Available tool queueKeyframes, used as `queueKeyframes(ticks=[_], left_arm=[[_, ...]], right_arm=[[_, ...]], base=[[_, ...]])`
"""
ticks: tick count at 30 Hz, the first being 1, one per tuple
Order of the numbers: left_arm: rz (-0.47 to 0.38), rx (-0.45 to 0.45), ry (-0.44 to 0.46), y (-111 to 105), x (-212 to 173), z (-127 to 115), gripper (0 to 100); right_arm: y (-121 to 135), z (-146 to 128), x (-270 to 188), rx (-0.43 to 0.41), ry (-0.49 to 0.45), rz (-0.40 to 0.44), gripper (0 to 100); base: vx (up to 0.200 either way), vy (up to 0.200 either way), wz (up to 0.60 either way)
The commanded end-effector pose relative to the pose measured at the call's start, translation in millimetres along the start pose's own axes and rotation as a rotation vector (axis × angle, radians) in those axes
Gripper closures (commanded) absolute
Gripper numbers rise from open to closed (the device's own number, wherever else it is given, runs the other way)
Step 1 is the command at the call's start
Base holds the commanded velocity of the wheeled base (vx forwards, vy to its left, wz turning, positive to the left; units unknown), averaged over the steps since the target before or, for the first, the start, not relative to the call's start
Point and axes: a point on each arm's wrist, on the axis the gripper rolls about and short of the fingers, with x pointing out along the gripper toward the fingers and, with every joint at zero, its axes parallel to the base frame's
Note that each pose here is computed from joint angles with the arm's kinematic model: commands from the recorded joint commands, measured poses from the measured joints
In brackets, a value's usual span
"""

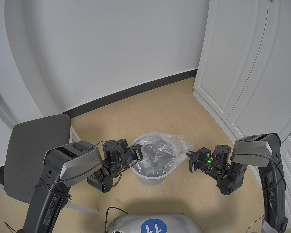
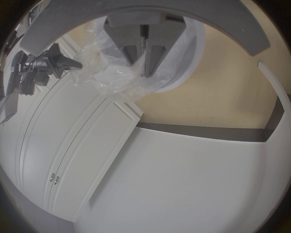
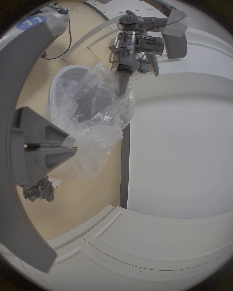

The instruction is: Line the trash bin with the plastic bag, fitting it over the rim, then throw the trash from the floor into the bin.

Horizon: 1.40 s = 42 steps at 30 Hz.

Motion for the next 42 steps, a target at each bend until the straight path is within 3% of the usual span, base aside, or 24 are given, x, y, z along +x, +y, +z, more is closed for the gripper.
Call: queueKeyframes(ticks=[1, 7, 14, 21, 42], left_arm=[[0.000, 0.001, -0.014, -2.3, -5.1, 11.8, 100], [0.051, 0.055, -0.003, 18.0, -15.3, 16.0, 100], [0.150, 0.165, 0.038, 60.6, -25.0, 9.5, 100], [0.182, 0.223, 0.017, 82.2, -16.7, 10.9, 100], [0.221, 0.219, 0.015, 100.0, -18.9, 24.0, 100]], right_arm=[[2.1, -6.9, 1.3, -0.002, 0.004, 0.003, 100], [-2.4, -8.7, 4.5, -0.002, -0.002, -0.011, 100], [-15.9, -10.6, 4.9, 0.000, -0.005, -0.048, 100], [-26.3, -12.7, 7.8, -0.003, -0.015, -0.075, 100], [-43.6, -34.2, 19.6, 0.005, -0.012, -0.118, 100]], base=[[0.000, 0.000, 0.00], [0.000, 0.000, 0.00], [0.000, 0.000, 0.00], [0.000, 0.000, 0.00], [0.000, 0.000, 0.00]])
